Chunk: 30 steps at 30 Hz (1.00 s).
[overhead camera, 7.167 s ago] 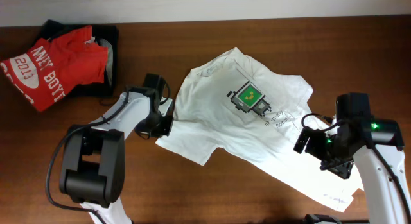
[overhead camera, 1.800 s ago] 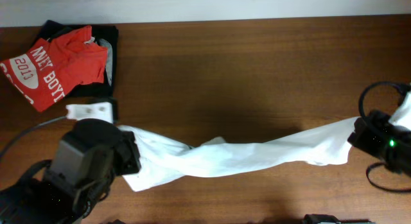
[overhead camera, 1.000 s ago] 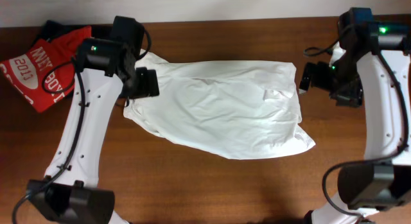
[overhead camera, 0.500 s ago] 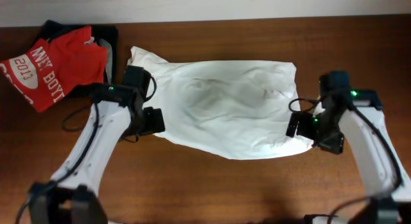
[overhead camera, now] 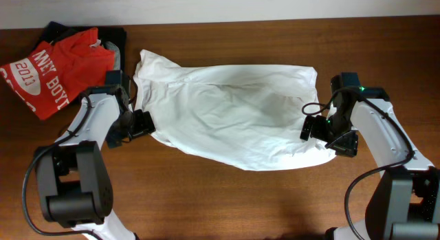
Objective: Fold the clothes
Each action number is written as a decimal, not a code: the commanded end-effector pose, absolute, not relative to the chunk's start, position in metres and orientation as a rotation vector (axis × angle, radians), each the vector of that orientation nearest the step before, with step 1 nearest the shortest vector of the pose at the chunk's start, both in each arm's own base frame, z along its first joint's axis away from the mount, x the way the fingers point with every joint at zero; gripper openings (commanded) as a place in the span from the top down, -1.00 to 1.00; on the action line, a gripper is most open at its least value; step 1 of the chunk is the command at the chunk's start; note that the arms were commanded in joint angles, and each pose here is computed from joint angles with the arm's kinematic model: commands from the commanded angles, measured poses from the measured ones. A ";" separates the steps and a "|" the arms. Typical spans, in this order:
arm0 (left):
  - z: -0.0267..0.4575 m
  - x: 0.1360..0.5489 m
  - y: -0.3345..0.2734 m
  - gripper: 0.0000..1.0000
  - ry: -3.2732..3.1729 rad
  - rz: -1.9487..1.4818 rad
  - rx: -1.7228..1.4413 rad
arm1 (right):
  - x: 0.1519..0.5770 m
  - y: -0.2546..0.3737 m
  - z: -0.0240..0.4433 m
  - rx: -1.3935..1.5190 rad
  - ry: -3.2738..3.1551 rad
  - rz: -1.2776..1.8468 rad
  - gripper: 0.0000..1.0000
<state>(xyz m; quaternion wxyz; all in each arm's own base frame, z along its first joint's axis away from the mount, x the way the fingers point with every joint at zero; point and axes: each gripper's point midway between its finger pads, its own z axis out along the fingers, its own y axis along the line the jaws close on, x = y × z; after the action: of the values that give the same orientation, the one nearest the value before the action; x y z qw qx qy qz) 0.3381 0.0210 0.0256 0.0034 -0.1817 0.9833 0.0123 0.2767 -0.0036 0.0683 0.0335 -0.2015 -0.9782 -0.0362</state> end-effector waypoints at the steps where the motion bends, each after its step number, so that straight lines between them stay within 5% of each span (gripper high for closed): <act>1: 0.013 0.338 0.012 -0.78 3.114 -0.023 -0.546 | 0.278 -0.001 0.067 -0.633 -3.004 -0.130 -0.97; 8: -0.009 0.340 -0.006 -0.78 3.156 -0.043 -0.481 | 0.280 -0.001 0.067 -0.634 -3.015 -0.132 -0.97; 10: -0.009 0.341 -0.006 -0.10 3.152 -0.044 -0.480 | 0.283 -0.001 0.066 -0.636 -3.025 -0.134 -0.97; 11: -0.009 0.341 -0.006 0.43 3.153 -0.044 -0.480 | 0.283 -0.001 0.066 -0.636 -3.025 -0.135 -0.97; 13: -0.009 0.341 -0.006 0.99 3.153 -0.044 -0.481 | 0.283 -0.001 0.066 -0.636 -3.025 -0.135 -1.00; 17: 0.001 0.338 -0.006 0.99 3.173 -0.038 -0.485 | 0.283 -0.001 0.066 -0.636 -3.025 -0.134 -0.99; 22: 0.117 0.355 -0.003 0.99 2.974 0.005 -0.422 | 0.281 -0.011 0.066 -0.709 -3.015 -0.040 -1.00; 25: 0.134 0.360 -0.008 0.99 2.905 0.029 -0.369 | 0.280 -0.010 0.066 -0.706 -3.010 -0.044 -0.98; 26: 0.129 0.362 -0.009 0.92 2.912 0.031 -0.369 | 0.278 -0.009 0.066 -0.705 -3.001 -0.050 -0.97; 28: 0.105 0.368 -0.010 0.47 2.962 0.032 -0.372 | 0.273 -0.008 0.066 -0.700 -2.980 -0.049 -0.97; 30: 0.084 0.369 -0.010 0.46 3.013 0.046 -0.377 | 0.271 -0.008 0.066 -0.699 -2.971 -0.047 -0.98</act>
<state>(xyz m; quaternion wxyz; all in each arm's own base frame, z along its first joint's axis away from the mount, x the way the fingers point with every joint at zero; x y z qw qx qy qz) 0.3676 -0.0126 0.1064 0.0801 -0.1259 0.9888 0.0049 0.2734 -0.0088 0.0677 0.0384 -0.2255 -0.9733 -0.0189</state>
